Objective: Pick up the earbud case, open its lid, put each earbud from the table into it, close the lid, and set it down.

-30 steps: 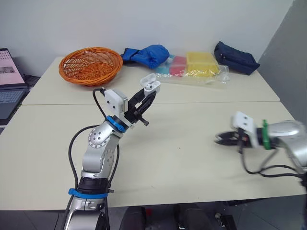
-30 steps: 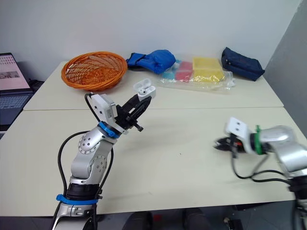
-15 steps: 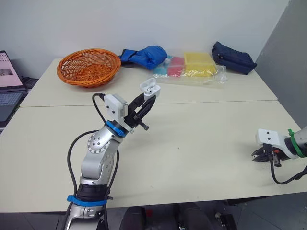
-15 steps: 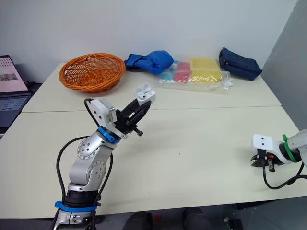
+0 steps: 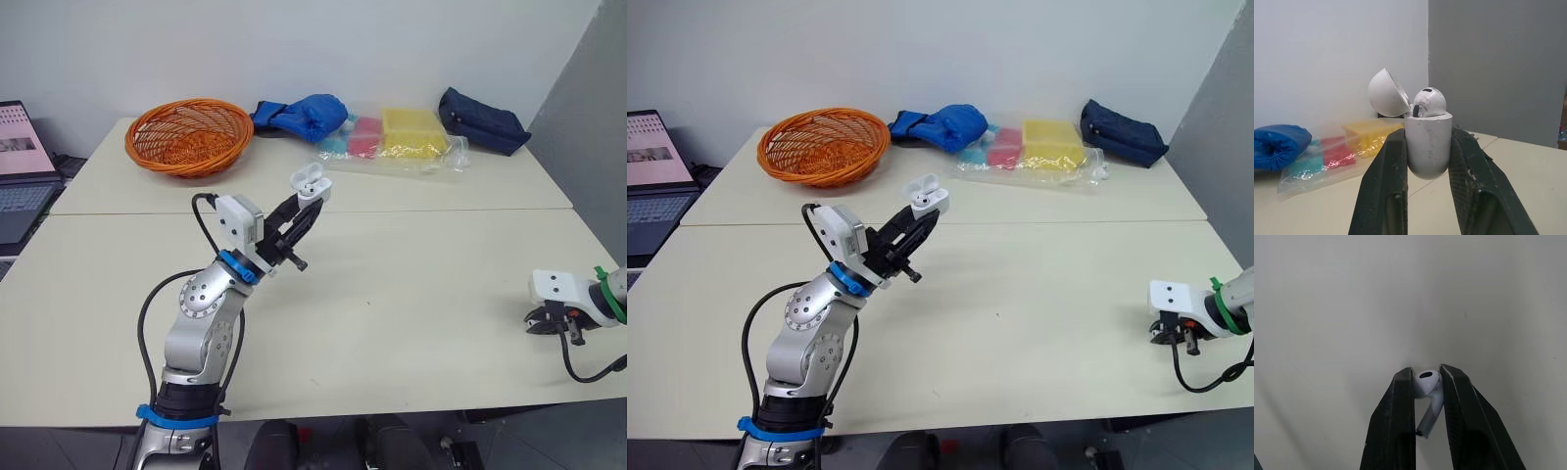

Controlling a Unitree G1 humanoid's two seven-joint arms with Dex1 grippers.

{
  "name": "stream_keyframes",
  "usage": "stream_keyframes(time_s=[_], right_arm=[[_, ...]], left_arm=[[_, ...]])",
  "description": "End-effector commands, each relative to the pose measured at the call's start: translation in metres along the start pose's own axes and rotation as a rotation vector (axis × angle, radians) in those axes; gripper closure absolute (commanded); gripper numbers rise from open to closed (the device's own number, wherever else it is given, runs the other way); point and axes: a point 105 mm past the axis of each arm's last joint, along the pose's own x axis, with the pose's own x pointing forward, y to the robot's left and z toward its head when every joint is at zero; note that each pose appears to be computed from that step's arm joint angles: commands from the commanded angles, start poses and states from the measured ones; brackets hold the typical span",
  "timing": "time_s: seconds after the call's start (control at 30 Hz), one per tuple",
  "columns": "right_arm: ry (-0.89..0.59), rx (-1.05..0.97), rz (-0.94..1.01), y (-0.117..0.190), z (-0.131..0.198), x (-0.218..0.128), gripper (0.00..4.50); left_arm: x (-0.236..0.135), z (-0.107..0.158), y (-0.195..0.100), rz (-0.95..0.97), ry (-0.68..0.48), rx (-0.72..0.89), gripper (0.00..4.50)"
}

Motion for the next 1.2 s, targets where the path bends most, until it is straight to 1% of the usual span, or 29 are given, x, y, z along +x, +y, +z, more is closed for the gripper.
stream_keyframes(time_s=[0.03,0.13,0.17,0.3,0.63,0.73,1.2], right_arm=[[0.038,0.034,0.009,0.001,-0.01,-0.004,2.8],[0.024,0.053,-0.008,-0.001,-0.008,-0.006,1.68],[0.026,0.053,-0.008,0.0,-0.008,-0.008,1.38],[0.044,0.065,0.007,0.004,-0.013,-0.011,1.38],[0.041,0.164,-0.031,-0.005,-0.012,-0.014,1.38],[0.022,0.214,-0.014,-0.002,-0.009,-0.011,1.96],[-0.006,0.282,-0.007,-0.003,0.009,-0.003,1.96]], left_arm=[[0.005,0.015,-0.006,-0.025,-0.058,0.016,3.75],[0.005,0.015,-0.006,-0.024,-0.058,0.016,3.75],[0.004,0.014,-0.007,-0.023,-0.059,0.014,3.75],[0.005,0.014,-0.008,-0.02,-0.063,0.009,3.75],[0.005,0.013,-0.009,-0.018,-0.067,0.005,3.75],[0.005,0.013,-0.01,-0.018,-0.067,0.003,3.75],[0.005,0.013,-0.011,-0.021,-0.065,0.006,3.75]])
